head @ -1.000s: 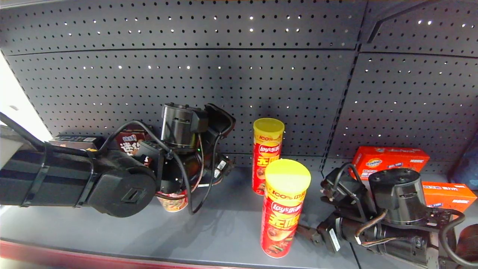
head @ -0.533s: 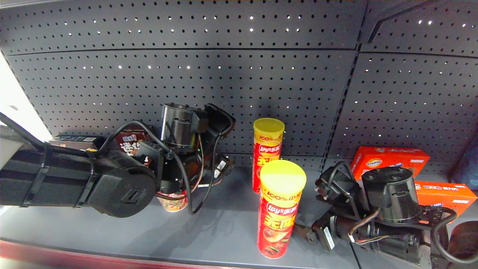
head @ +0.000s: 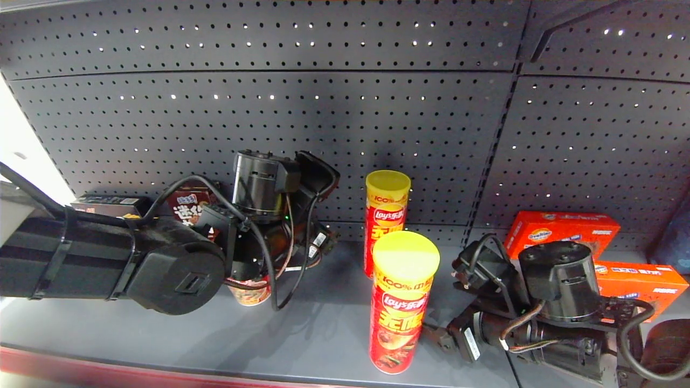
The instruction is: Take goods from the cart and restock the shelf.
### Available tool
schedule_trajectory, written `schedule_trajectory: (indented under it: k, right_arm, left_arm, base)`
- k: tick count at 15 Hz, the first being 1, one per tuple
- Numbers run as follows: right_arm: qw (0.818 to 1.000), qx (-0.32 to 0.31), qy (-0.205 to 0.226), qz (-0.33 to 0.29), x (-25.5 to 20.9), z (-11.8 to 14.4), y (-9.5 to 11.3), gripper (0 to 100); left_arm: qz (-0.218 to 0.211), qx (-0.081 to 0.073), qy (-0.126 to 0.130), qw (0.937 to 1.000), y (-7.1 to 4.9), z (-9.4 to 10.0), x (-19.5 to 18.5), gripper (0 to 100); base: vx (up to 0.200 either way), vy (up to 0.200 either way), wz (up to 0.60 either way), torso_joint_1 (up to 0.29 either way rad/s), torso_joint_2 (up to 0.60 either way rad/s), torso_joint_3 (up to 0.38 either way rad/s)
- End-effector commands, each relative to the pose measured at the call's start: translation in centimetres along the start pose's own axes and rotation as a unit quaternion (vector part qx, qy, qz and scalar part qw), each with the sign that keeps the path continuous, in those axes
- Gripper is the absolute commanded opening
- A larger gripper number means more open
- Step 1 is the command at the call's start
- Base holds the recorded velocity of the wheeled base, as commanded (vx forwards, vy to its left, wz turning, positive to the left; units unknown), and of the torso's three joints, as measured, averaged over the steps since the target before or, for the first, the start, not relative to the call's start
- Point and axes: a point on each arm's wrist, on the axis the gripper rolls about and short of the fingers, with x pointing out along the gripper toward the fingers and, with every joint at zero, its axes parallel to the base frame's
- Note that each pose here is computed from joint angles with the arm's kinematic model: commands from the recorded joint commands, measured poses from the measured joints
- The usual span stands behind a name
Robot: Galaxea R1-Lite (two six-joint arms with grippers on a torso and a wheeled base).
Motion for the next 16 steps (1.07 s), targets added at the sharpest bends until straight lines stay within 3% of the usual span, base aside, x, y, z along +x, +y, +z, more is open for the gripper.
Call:
schedule_trajectory:
  k: [1, 14, 16]
  right_arm:
    - [1.000, -0.001, 0.002, 0.000, 0.1, -0.1, 0.0, 100]
    - [1.000, 0.002, -0.002, -0.002, -0.2, 0.0, 0.0, 100]
    - [0.999, 0.010, -0.029, -0.015, -1.3, 1.1, -0.6, 100]
  left_arm:
    - [0.000, 0.000, 0.002, 1.0000, -0.1, -0.1, 0.1, 100]
    - [0.002, -0.011, -0.002, 0.9999, 0.1, 0.1, -0.1, 100]
    - [0.014, -0.023, -0.032, 0.9991, 1.0, 1.2, -1.3, 100]
  base:
    - [0.000, 0.000, 0.00, 0.000, 0.00, 0.000]
    - [0.000, 0.000, 0.00, 0.000, 0.00, 0.000]
    - [0.000, 0.000, 0.00, 0.000, 0.00, 0.000]
